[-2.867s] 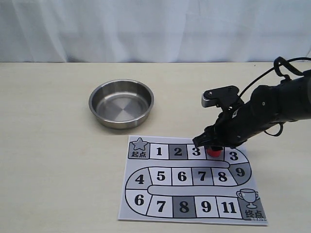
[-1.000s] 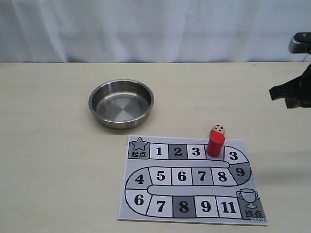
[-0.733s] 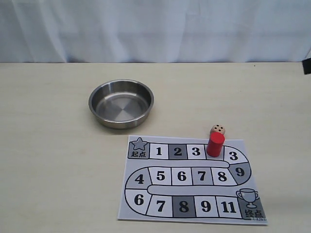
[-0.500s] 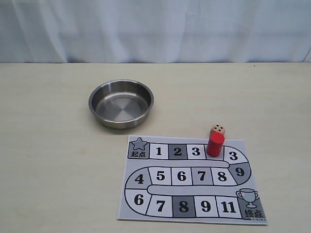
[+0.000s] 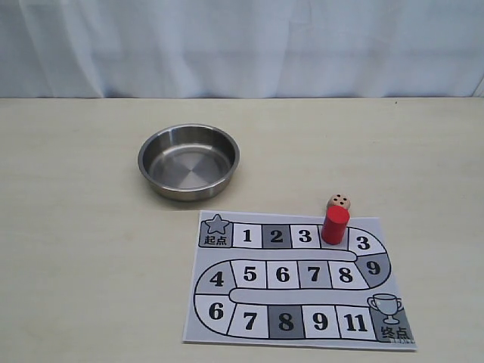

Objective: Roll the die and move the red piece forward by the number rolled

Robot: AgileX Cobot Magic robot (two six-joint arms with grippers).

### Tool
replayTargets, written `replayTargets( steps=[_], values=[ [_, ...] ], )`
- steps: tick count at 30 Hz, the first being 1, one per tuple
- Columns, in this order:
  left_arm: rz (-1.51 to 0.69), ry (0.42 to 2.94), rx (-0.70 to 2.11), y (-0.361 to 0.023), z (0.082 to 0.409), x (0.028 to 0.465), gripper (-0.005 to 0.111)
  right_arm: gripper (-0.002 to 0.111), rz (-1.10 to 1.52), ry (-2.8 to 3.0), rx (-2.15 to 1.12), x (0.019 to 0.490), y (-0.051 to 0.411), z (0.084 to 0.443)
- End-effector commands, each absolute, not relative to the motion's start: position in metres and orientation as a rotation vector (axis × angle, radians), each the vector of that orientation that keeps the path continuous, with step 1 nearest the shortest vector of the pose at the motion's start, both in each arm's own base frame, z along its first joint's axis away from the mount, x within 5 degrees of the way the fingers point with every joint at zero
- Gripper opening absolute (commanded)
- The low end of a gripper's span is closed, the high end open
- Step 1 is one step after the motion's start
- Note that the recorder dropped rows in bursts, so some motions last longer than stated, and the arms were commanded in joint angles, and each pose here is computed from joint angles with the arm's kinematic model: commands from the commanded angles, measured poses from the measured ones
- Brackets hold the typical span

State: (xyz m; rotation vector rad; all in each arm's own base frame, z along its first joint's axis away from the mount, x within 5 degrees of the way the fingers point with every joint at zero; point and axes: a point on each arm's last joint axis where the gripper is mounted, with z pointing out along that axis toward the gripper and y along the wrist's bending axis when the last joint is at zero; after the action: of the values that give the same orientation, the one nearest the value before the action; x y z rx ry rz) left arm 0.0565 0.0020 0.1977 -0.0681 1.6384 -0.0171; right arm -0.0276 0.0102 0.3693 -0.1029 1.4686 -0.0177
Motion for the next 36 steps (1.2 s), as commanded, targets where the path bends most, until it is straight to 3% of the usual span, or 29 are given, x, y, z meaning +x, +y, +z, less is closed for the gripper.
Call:
replayTargets(
  steps=[1,5,14,36],
  values=[
    [-0.02,1.628,-0.07,0.002,0.2,0.056,0.0,0.004,-0.013,1.49,-0.109,-0.027,0.011,0.359],
    [-0.02,1.626,-0.07,0.002,0.2,0.056,0.0,0.004,-0.014,1.402,-0.089,-0.012,0.009,0.352],
    [-0.02,1.626,-0.07,0.002,0.2,0.056,0.0,0.004,-0.073,1.448,-0.079,0.031,0.003,0.29],
    [-0.02,1.625,-0.07,0.002,0.2,0.056,0.0,0.004,-0.238,1.444,-0.145,0.056,-0.003,0.217]
  ],
)
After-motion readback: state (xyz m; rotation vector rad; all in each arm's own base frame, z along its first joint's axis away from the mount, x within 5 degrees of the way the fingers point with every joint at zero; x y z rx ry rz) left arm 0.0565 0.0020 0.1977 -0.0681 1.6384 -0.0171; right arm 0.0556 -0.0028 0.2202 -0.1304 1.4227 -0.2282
